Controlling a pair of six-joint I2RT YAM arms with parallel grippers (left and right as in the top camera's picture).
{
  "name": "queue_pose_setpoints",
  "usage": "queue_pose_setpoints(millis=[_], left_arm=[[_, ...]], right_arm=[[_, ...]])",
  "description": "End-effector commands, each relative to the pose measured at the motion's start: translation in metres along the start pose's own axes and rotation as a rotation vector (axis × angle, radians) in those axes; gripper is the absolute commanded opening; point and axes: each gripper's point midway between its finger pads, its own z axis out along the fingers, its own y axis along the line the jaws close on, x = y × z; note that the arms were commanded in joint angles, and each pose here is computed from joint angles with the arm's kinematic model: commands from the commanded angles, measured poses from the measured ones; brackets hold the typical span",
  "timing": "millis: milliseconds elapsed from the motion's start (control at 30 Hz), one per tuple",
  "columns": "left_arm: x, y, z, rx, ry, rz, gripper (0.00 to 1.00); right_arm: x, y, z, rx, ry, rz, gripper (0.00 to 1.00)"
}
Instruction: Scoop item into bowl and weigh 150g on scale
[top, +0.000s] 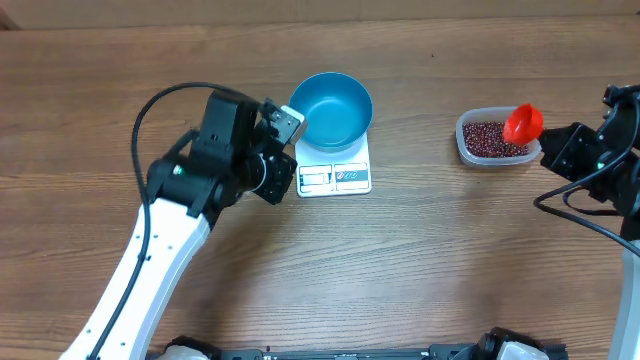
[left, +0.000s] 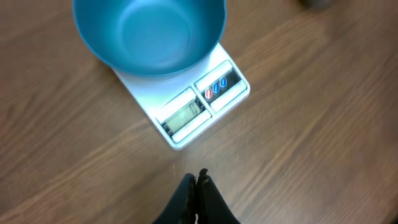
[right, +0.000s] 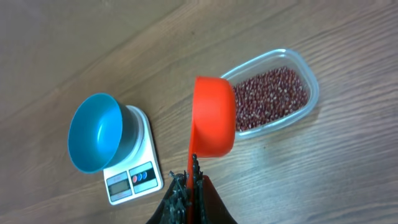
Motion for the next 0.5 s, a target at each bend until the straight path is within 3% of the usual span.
queue_pose_setpoints(millis=[0, 133, 300, 467], left_arm=[[0.001, -0.003, -0.010, 0.001, -0.089, -0.076, 0.07], [0.012, 0.000, 0.004, -0.005, -0.115, -0.080, 0.05], [0.039, 0.004, 0.026, -0.005, -0.036, 0.018, 0.04], [0.046, 0.007, 0.036, -0.008, -0.004, 0.021, 0.04]], right_arm=[[-0.013, 0.003, -0.008, 0.003, -0.049, -0.041, 0.04], [-0.017, 0.000, -0.004, 0.016, -0.054, -0.040, 0.04], [-0.017, -0.003, 0.003, 0.020, -0.034, -0.033, 0.04], [-0.016, -0.005, 0.007, 0.022, -0.023, -0.028, 0.04]])
